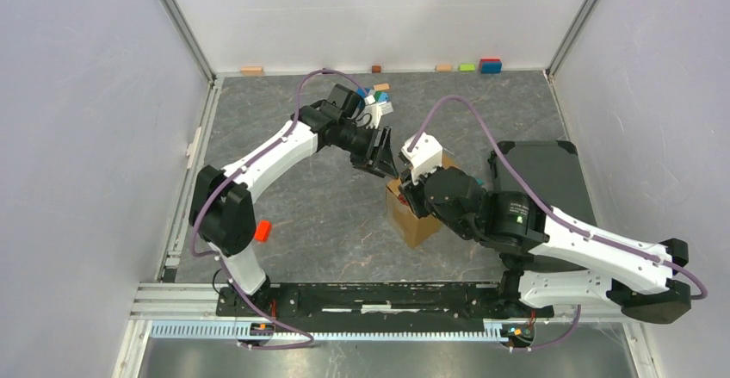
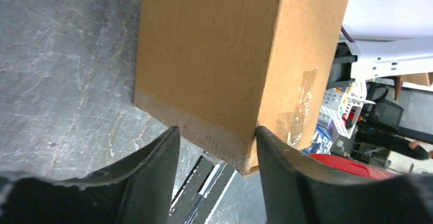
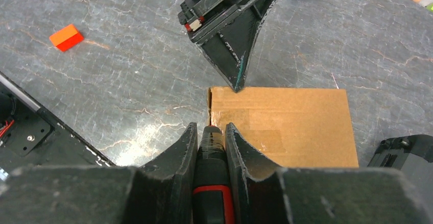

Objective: Unpack the express box
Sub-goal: Cut the express box at the center of the board.

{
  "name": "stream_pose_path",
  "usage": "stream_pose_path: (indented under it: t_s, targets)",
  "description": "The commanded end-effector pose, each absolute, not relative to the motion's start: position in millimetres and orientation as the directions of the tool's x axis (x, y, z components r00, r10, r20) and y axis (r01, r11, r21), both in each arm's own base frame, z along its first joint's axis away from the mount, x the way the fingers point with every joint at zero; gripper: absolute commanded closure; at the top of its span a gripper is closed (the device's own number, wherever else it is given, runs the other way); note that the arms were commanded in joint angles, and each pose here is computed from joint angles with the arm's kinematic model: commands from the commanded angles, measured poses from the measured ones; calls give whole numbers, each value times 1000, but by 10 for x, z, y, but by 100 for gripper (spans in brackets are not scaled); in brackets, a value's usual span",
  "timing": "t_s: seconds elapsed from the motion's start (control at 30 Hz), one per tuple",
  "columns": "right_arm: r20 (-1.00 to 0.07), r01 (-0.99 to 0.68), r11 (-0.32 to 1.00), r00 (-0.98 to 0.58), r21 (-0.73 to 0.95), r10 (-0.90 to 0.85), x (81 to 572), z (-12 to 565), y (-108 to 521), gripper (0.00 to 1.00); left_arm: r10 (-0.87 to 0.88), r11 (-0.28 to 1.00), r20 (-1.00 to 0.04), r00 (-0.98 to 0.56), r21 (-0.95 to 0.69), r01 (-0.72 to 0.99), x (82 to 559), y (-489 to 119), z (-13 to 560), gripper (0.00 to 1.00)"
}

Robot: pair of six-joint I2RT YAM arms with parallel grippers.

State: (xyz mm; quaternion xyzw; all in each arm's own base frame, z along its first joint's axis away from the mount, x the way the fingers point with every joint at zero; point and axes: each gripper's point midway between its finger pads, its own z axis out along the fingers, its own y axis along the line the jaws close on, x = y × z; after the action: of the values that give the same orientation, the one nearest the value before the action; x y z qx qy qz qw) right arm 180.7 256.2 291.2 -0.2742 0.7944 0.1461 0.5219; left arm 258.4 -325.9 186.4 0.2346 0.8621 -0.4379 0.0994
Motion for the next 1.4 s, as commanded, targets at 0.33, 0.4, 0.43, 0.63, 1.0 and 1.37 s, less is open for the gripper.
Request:
stream_pose_path:
  t_s: [0.33, 0.4, 0.43, 0.63, 1.0, 1.37]
  targets:
    - [-892, -528, 847, -350, -66, -287, 1975, 3021, 2521, 100, 251, 449, -464, -850, -722, 527, 2500, -3230, 1978, 33]
    - [-887, -526, 848, -361, -61, -288, 1966, 2991, 2524, 100, 258, 445, -457, -851, -726, 525, 2475, -3255, 1930, 33]
    - [-885, -526, 849, -366, -57, -286, 1962, 2979, 2529, 100, 265, 442, -446, -855, -731, 519, 2450, -3260, 1884, 33]
    - [-869, -549, 835, -393, -41, -301, 1901, 3000, 2561, 100, 276, 472, -422, -864, -723, 504, 2453, -3230, 1616, 42]
    - [-834, -566, 823, -432, -44, -342, 1793, 3176, 2458, 100, 303, 544, -413, -859, -665, 512, 2520, -3117, 1428, 43]
    - [-795, -583, 809, -454, -75, -402, 1751, 3040, 2435, 100, 303, 548, -417, -857, -660, 515, 2533, -3115, 1432, 43]
